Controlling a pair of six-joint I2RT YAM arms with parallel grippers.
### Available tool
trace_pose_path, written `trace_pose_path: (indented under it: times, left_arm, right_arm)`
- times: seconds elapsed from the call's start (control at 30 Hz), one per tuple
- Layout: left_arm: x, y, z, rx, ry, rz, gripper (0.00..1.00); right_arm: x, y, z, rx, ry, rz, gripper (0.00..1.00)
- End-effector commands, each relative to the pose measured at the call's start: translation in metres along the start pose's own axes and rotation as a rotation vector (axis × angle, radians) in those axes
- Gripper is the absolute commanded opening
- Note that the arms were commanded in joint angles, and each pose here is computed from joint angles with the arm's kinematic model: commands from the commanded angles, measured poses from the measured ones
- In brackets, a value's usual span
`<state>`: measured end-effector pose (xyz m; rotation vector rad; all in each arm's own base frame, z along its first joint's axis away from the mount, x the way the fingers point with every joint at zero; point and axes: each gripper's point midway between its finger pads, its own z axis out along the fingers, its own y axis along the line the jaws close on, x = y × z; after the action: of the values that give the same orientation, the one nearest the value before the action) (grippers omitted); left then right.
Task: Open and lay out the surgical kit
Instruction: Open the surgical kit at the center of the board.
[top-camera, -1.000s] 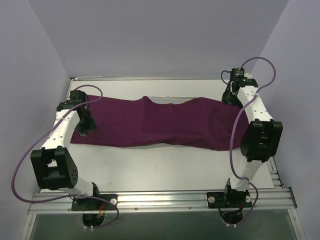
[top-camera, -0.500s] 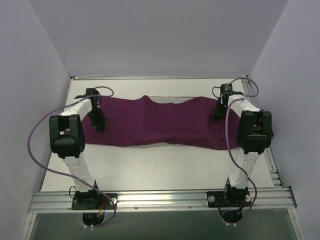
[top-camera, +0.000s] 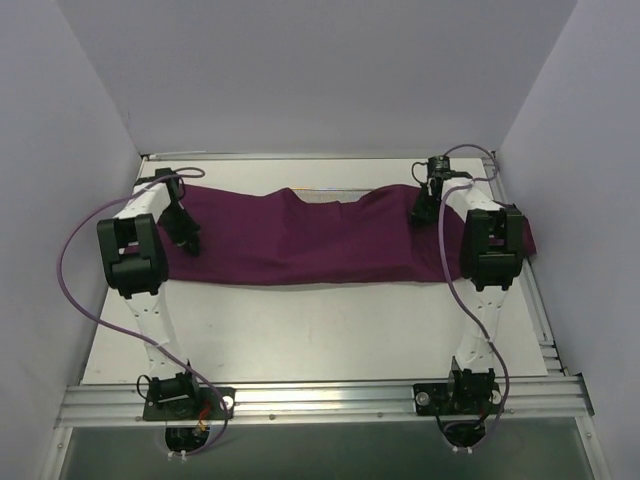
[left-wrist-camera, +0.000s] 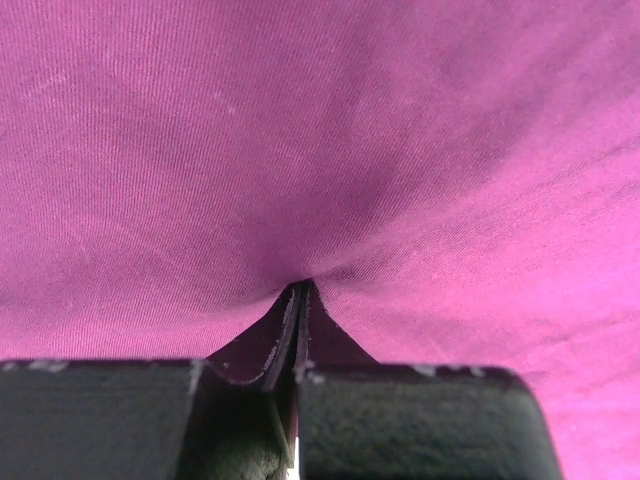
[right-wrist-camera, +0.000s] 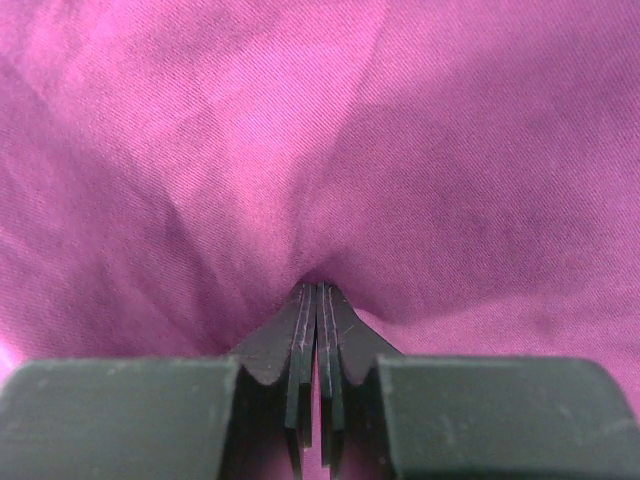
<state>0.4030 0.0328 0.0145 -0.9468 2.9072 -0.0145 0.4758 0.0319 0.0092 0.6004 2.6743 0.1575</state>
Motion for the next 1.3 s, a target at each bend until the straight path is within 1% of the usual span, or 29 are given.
trace_pose_path:
  times: [0.0, 0.03, 0.07, 0.13, 0.3, 0.33, 0.4, 0.47, 0.5, 0.53, 0.57, 0.6, 0.67, 0.7, 0.73, 0.83, 0.87, 0.93, 0.97, 1.03, 1.07, 1.1, 1.17, 1.2, 1.27]
  left_arm:
    - [-0.032, 0.038, 0.03, -0.11, -0.033, -0.067, 0.02]
    - [-0.034, 0.04, 0.033, -0.126, -0.025, -0.069, 0.02]
    - [-0.033, 0.043, 0.032, -0.141, -0.009, -0.069, 0.02]
    - [-0.039, 0.046, 0.033, -0.144, -0.002, -0.081, 0.02]
    - [-0.057, 0.044, 0.033, -0.083, 0.003, -0.082, 0.02]
    - [-0.059, 0.041, 0.031, -0.071, 0.002, -0.073, 0.02]
    - [-0.063, 0.032, 0.021, -0.039, -0.015, -0.067, 0.02]
    - [-0.062, 0.026, 0.007, -0.011, -0.038, -0.061, 0.02]
    - [-0.06, 0.023, 0.002, -0.001, -0.044, -0.058, 0.02]
    - [-0.061, 0.018, -0.01, 0.017, -0.073, -0.052, 0.02]
    - [-0.054, 0.018, -0.01, 0.016, -0.062, -0.05, 0.02]
    - [-0.05, 0.017, -0.014, 0.027, -0.061, -0.047, 0.03]
    - [-0.044, 0.01, -0.024, 0.04, -0.081, -0.036, 0.03]
    - [-0.033, 0.008, -0.021, 0.05, -0.052, -0.031, 0.04]
    - [-0.029, 0.004, -0.026, 0.068, -0.055, -0.024, 0.04]
    - [-0.016, -0.003, -0.026, 0.07, -0.043, -0.003, 0.04]
    - [-0.013, -0.004, -0.026, 0.07, -0.038, -0.001, 0.04]
    - [-0.009, -0.008, -0.03, 0.079, -0.038, 0.011, 0.04]
    - [-0.009, -0.009, -0.031, 0.08, -0.039, 0.017, 0.04]
    - [-0.008, -0.006, -0.037, 0.08, -0.05, 0.017, 0.04]
    - [-0.007, -0.004, -0.038, 0.075, -0.056, 0.026, 0.04]
    - [-0.007, -0.002, -0.04, 0.074, -0.062, 0.026, 0.04]
    - [-0.003, 0.002, -0.044, 0.069, -0.068, 0.032, 0.04]
    - [-0.002, 0.004, -0.046, 0.068, -0.072, 0.029, 0.04]
    - [0.004, 0.006, -0.047, 0.071, -0.072, 0.023, 0.04]
  right_arm:
    - [0.039, -0.002, 0.044, 0.055, 0.13, -0.04, 0.0]
    - [0.042, -0.001, 0.051, 0.054, 0.148, -0.045, 0.0]
    - [0.03, 0.006, 0.05, 0.044, 0.127, -0.047, 0.0]
    - [0.03, 0.005, 0.052, 0.057, 0.141, -0.046, 0.0]
    - [0.02, 0.005, 0.044, 0.06, 0.129, -0.039, 0.0]
    - [0.012, 0.005, 0.034, 0.051, 0.106, -0.038, 0.0]
    - [0.0, -0.012, 0.023, 0.086, 0.065, -0.051, 0.09]
    - [-0.019, -0.019, -0.004, 0.101, 0.005, -0.049, 0.2]
    - [-0.03, -0.042, -0.012, 0.131, -0.011, -0.015, 0.21]
    - [-0.043, -0.047, -0.031, 0.128, -0.057, 0.001, 0.22]
    - [-0.052, -0.058, -0.041, 0.156, -0.095, 0.019, 0.24]
    - [-0.066, -0.074, -0.047, 0.163, -0.134, 0.049, 0.24]
    - [-0.078, -0.086, -0.054, 0.165, -0.17, 0.081, 0.24]
    - [-0.083, -0.09, -0.054, 0.158, -0.175, 0.091, 0.24]
    - [-0.091, -0.099, -0.046, 0.165, -0.174, 0.106, 0.23]
    - [-0.092, -0.111, -0.025, 0.198, -0.135, 0.108, 0.2]
    - [-0.098, -0.111, -0.024, 0.2, -0.145, 0.111, 0.17]
    - [-0.092, -0.124, -0.019, 0.257, -0.121, 0.124, 0.14]
    - [-0.081, -0.135, -0.021, 0.304, -0.089, 0.134, 0.12]
    - [-0.074, -0.157, -0.037, 0.401, -0.102, 0.147, 0.08]
    - [-0.051, -0.176, -0.038, 0.456, -0.058, 0.165, 0.05]
    - [-0.05, -0.185, -0.058, 0.475, -0.094, 0.188, 0.04]
    - [-0.032, -0.209, -0.069, 0.499, -0.082, 0.242, 0.03]
    - [-0.016, -0.217, -0.075, 0.505, -0.064, 0.253, 0.03]
    - [-0.005, -0.228, -0.084, 0.535, -0.046, 0.26, 0.03]
